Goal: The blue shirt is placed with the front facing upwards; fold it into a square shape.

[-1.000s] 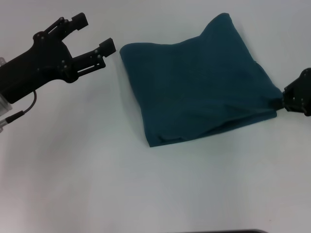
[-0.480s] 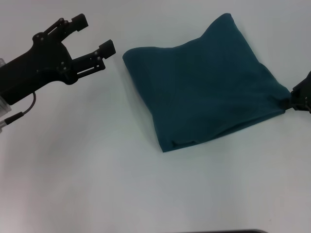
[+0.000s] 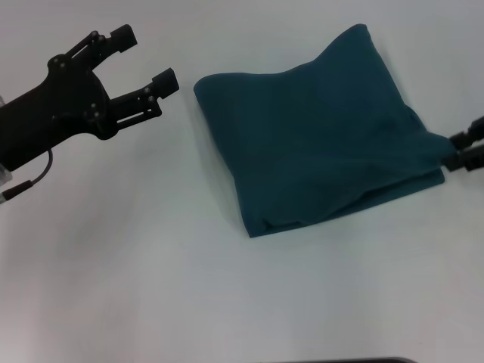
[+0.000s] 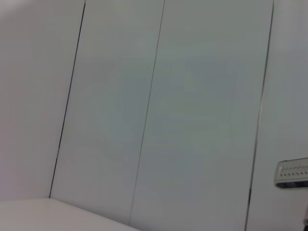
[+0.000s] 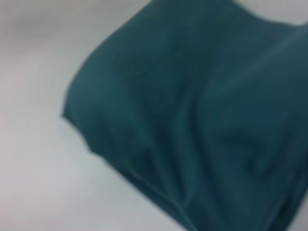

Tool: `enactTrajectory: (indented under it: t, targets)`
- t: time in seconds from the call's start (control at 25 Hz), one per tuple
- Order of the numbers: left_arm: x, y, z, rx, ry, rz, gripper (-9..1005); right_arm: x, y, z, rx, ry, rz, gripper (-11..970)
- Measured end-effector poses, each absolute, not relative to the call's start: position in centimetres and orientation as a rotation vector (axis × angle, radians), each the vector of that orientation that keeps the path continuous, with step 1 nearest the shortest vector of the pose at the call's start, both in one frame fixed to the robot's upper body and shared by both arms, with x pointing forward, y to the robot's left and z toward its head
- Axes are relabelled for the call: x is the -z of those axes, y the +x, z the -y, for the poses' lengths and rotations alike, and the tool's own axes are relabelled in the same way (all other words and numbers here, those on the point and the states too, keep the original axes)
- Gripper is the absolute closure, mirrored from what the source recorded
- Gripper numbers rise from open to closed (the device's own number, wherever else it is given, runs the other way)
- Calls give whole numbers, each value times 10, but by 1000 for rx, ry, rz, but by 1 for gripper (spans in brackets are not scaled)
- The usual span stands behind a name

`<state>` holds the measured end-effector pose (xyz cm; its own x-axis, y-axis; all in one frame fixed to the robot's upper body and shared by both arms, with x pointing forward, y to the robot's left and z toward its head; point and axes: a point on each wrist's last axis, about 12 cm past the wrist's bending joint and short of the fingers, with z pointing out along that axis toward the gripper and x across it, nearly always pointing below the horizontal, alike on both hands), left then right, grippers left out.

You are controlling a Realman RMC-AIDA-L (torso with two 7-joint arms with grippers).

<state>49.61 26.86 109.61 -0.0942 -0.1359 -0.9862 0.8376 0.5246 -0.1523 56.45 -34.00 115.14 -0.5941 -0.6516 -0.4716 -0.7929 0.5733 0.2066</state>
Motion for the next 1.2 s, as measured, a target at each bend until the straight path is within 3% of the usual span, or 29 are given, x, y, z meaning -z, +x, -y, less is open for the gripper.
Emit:
enactTrajectory:
  t: [0.36, 0.48, 0.6, 0.92, 1.2]
  targets:
    - [-1092, 494, -262, 946, 666, -1448, 47, -1154, 569, 345, -575, -1065, -2397, 396]
    - [-1090, 491, -262, 956, 666, -1438, 47, -1155, 561, 343, -704, -975, -2221, 399]
    - [-1091, 488, -265, 956, 657, -1430, 46, -1138, 550, 336, -723, -948, -2085, 402]
    - [-1091, 480, -273, 953, 636, -1409, 47, -1068, 526, 300, -864, -970, -1971, 782]
    - [-1090, 479, -274, 949, 641, -1403, 46, -1051, 514, 314, -767, -963, -1982, 884]
